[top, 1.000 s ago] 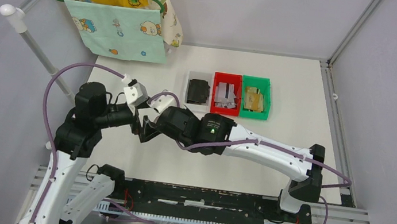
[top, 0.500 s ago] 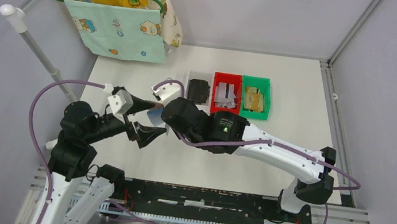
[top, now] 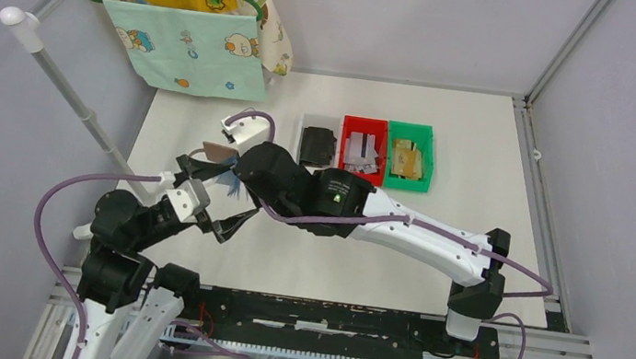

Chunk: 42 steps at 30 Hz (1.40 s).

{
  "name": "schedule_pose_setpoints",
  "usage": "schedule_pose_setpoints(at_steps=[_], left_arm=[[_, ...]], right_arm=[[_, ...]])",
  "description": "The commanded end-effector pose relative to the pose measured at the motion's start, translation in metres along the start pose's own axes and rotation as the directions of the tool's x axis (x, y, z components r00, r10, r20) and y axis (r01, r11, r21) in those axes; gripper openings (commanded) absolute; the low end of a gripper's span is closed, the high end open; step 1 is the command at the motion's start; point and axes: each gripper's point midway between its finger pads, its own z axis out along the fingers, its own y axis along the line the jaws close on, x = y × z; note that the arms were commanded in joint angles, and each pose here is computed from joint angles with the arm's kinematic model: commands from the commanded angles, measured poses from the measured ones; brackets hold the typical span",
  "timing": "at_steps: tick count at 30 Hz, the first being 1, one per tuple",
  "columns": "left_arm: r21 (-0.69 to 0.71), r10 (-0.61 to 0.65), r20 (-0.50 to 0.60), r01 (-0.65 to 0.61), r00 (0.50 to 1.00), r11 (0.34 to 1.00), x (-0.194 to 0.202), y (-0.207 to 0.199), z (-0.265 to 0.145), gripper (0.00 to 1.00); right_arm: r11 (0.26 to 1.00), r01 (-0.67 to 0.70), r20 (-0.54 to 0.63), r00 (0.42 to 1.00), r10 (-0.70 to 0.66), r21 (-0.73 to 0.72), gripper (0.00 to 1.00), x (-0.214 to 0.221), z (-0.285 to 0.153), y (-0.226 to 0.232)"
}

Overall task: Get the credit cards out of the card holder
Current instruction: Remove the credit card from the card holder.

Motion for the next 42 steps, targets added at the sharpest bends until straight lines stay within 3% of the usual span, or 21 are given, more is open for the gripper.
schedule_pose_setpoints(at_steps=[1,10,16,22,31,35,42], left_arm=[[-0.072,0.163,0.012,-0.162,0.987,0.984,0.000,0.017,-0.002,1.00],[-0.288,0.314,-0.008,-0.303,0.949,0.909,-0.004,0.053,-0.016,1.00],[-0.347,0.360,0.027,-0.329,0.932,0.878,-0.021,0.060,-0.021,1.00],[-0.266,0.316,0.081,-0.285,0.945,0.921,-0.025,0.042,-0.018,1.00],[-0.183,0.371,0.049,-0.357,0.927,0.916,-0.013,0.027,-0.018,1.00],[-0.162,0.416,-0.010,-0.412,0.909,0.896,0.000,0.026,-0.021,1.00],[-0.265,0.499,-0.057,-0.495,0.865,0.827,-0.010,0.045,-0.031,1.00]], right_arm=[[0.997,-0.068,0.117,0.991,0.071,-0.023,0.00,-0.037,0.000,0.012],[0.996,-0.087,0.149,0.985,0.091,-0.031,0.00,-0.038,-0.007,0.010],[0.993,-0.100,0.149,0.983,0.110,-0.069,0.00,-0.041,-0.006,0.018],[0.989,-0.117,0.174,0.976,0.131,-0.087,0.00,-0.050,-0.005,0.024],[0.986,-0.136,0.187,0.971,0.153,-0.101,0.00,-0.052,-0.003,0.026],[0.974,-0.177,0.170,0.965,0.201,-0.143,0.00,-0.052,0.003,0.025],[0.966,-0.197,0.169,0.959,0.225,-0.168,0.00,-0.048,-0.001,0.021]])
